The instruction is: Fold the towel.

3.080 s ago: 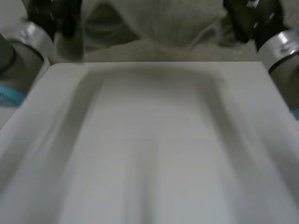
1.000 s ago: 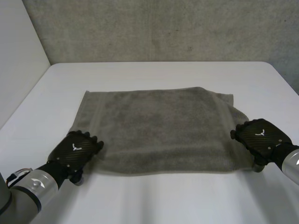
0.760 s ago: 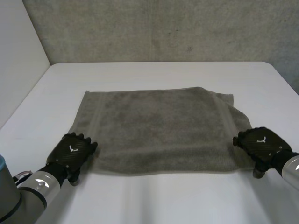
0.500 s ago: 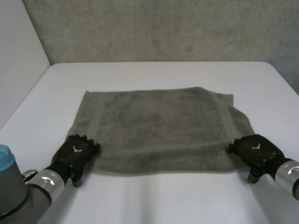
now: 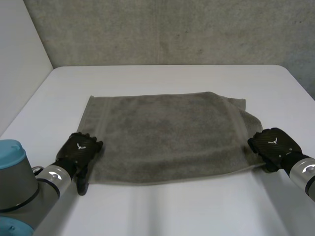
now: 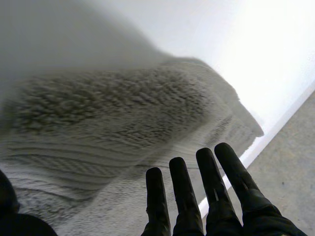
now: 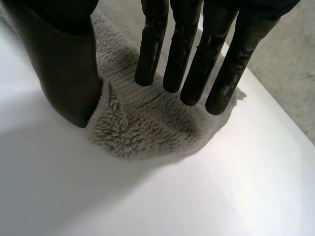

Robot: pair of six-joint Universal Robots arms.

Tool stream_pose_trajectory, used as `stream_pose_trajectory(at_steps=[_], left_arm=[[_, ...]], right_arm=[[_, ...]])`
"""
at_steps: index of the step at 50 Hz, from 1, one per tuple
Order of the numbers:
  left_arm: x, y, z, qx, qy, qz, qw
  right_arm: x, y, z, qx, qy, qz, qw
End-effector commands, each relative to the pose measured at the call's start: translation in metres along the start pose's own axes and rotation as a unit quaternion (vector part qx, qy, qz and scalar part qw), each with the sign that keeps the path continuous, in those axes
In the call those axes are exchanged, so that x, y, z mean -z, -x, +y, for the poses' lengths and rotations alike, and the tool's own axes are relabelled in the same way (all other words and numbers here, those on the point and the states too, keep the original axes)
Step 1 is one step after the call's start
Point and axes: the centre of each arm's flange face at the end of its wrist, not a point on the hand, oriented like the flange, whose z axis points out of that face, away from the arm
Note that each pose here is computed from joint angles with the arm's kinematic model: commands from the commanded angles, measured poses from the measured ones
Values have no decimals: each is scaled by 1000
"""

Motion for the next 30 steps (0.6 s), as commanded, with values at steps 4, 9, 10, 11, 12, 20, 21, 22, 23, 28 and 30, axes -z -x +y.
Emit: stream_pose_trajectory(at_steps=[4, 9, 10, 11, 12, 20, 21, 22, 23, 28, 30], left_arm=[[-3, 3, -2, -2, -6, -8, 1000], [-1, 1, -2, 1, -5, -7, 1000], [-1, 1, -2, 1, -5, -7, 1000], [0, 0, -2, 0, -5, -5, 1000], [1, -2, -3, 0, -7, -2, 1000], [-2, 0, -11, -14, -37, -21, 999], [-2, 0, -11, -14, -37, -21, 999], [-4, 3, -12, -16, -41, -33, 999], [-5, 7, -13, -17, -41, -45, 998], [-9, 17, -15, -19, -35, -82, 996], [-10, 19, -15, -20, -34, -90, 995]], right_arm=[[-5, -2, -12, -32, -24, 4, 999], [-7, -1, -17, -41, -29, 4, 999], [-7, -1, -17, -41, -29, 4, 999], [-7, -1, -17, -42, -28, 7, 999], [-7, -1, -17, -44, -25, 9, 999], [-7, 1, -17, -42, -24, 9, 999], [-7, 1, -17, -42, -24, 9, 999], [-7, 1, -17, -43, -22, 10, 999], [-7, 0, -16, -44, -23, 12, 999], [-7, -4, -18, -41, -25, 20, 999], [-7, -5, -19, -40, -25, 23, 999]])
